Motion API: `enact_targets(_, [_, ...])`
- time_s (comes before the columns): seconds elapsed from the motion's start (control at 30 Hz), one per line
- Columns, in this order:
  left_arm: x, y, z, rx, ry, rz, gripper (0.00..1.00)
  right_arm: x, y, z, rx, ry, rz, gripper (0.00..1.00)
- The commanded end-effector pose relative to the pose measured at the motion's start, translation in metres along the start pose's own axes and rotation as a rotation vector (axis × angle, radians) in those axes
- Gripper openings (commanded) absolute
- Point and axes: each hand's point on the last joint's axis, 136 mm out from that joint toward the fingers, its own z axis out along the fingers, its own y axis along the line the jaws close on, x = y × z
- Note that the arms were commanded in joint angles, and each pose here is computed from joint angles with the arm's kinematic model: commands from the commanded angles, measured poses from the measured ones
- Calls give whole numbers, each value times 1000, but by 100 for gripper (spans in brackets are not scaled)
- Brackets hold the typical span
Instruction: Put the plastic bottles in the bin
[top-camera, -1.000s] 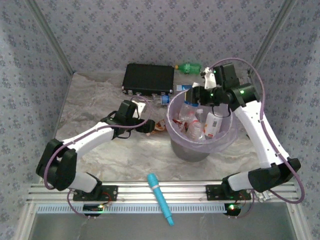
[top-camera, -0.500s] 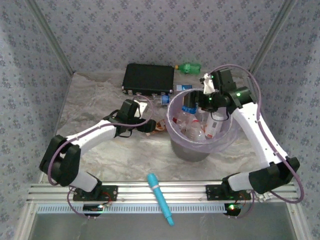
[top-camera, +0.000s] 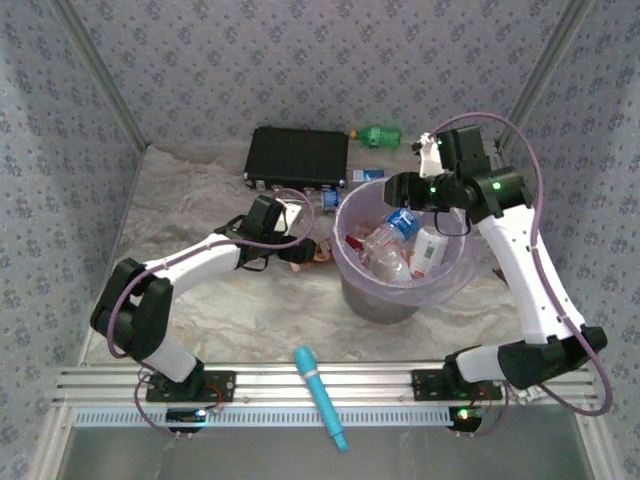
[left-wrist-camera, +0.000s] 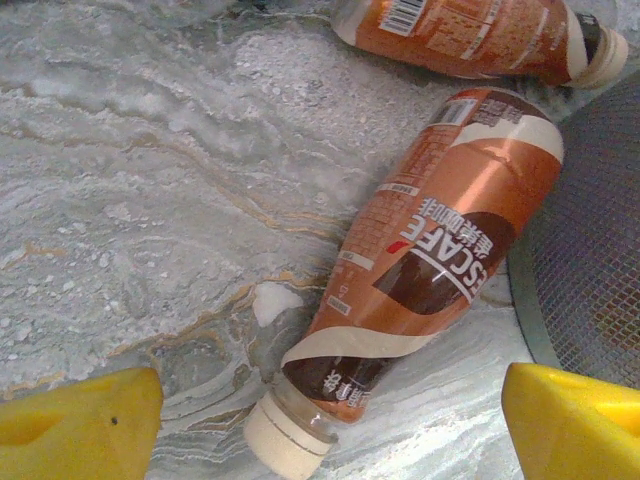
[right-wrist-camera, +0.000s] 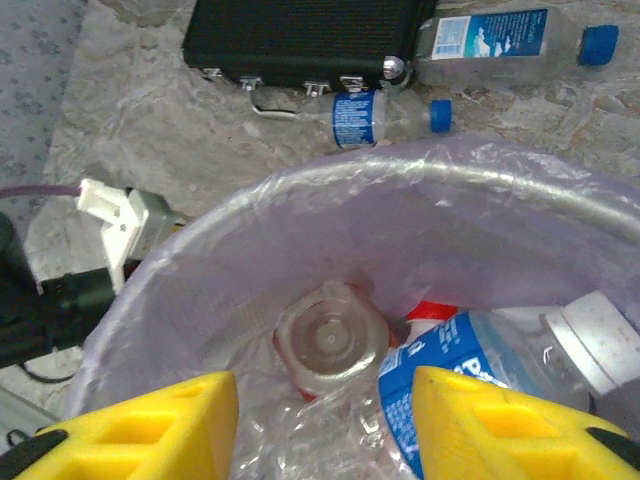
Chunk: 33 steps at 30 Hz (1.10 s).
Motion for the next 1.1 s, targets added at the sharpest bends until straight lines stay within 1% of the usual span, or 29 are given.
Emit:
enact_targets(0.0, [1, -7, 3, 18, 10, 44, 88, 14, -8, 11, 33, 34, -4, 48])
enact_targets(0.1, [5, -7, 8, 23, 21, 58, 88, 29, -14, 20, 28, 59, 21, 48])
enact_targets(0.17, [5, -9, 12, 31, 29, 64, 88, 31, -16, 21, 30, 66, 24, 48])
enact_targets(0.27, [5, -10, 18, 42, 41, 76, 88, 22, -8, 7, 2, 23, 11, 48])
enact_targets(0.33, [4, -13, 22, 52, 45, 86, 89, 14, -1, -10, -21, -21, 7, 48])
enact_targets(0.43, [2, -17, 28, 70, 52, 102, 89, 7, 0, -34, -28, -84, 4, 49])
enact_targets(0.53, [2, -19, 37, 80, 64, 121, 89, 7, -3, -50, -31, -131, 22, 51])
enact_targets(0.67, [1, -19, 50, 94, 82, 159, 90, 8, -3, -56, -76, -142, 50, 53])
enact_targets(0.77, [-2, -18, 60, 137, 100, 171, 91, 8, -5, -60, -65, -128, 49, 55])
enact_targets(0.93, [3, -22, 72, 192, 115, 161, 86, 8, -7, -65, -60, -138, 58, 58])
enact_targets(1.0, [6, -21, 75, 192, 122, 154, 82, 9, -8, -65, -60, -137, 61, 58])
enact_targets(1.07, [9, -19, 77, 184, 131, 153, 75, 9, -7, -65, -68, -140, 63, 58])
